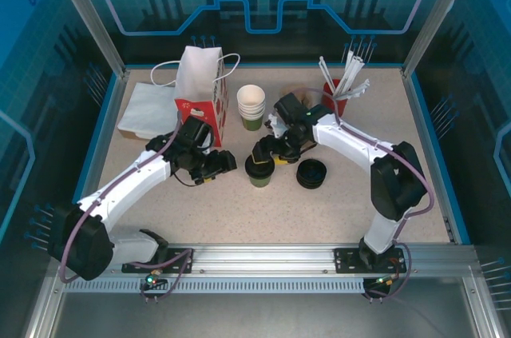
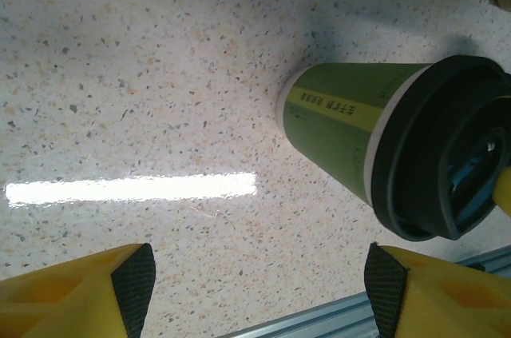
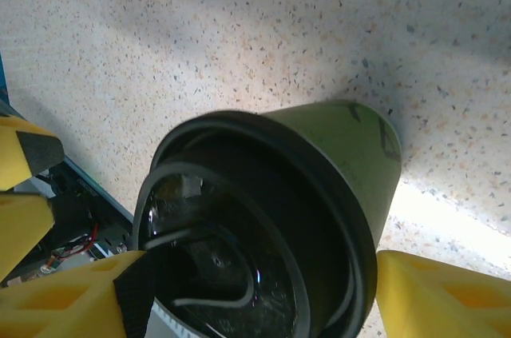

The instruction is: Pack the takeout coffee

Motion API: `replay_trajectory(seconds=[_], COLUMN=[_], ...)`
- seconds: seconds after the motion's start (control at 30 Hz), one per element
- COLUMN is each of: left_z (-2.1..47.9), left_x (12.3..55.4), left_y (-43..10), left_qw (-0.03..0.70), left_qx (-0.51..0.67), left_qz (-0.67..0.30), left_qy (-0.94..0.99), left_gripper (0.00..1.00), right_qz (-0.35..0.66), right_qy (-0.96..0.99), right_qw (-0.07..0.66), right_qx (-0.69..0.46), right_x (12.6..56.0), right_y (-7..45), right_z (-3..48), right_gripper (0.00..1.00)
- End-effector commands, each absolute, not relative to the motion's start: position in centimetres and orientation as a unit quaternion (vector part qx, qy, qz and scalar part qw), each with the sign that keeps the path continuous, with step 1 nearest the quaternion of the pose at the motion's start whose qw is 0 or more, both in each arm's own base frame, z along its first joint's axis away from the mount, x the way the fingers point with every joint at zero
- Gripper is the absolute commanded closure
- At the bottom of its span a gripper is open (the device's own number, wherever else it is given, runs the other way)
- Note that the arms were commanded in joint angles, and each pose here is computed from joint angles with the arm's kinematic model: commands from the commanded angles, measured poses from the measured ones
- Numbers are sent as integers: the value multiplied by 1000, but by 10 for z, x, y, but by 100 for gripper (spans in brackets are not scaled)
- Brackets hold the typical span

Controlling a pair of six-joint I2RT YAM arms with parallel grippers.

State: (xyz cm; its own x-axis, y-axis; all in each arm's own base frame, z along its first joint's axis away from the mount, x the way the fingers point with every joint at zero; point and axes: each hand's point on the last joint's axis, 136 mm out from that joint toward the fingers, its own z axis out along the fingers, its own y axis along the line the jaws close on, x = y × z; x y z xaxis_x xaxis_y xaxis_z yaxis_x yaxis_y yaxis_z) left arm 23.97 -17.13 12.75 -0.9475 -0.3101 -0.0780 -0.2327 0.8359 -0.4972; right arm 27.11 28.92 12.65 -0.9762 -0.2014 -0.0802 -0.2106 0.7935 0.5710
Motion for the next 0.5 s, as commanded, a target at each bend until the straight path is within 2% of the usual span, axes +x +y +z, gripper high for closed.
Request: replay_trajectory(seconds=[0.0, 0.47], left_z=[129, 127], left_x=[233, 234], left_y=[-174, -191], left_qw=[64, 44], left_qx=[-150, -153], left_qz=[-271, -318], left_qy=[949, 934], left_gripper=[27, 27], right_qz=[326, 348], right_qy=[939, 931], right_qw=[11, -12], right_qx=[-113, -112], right_x=[259, 232], right_y=[294, 302], right_z=[140, 136], right_gripper=[26, 26])
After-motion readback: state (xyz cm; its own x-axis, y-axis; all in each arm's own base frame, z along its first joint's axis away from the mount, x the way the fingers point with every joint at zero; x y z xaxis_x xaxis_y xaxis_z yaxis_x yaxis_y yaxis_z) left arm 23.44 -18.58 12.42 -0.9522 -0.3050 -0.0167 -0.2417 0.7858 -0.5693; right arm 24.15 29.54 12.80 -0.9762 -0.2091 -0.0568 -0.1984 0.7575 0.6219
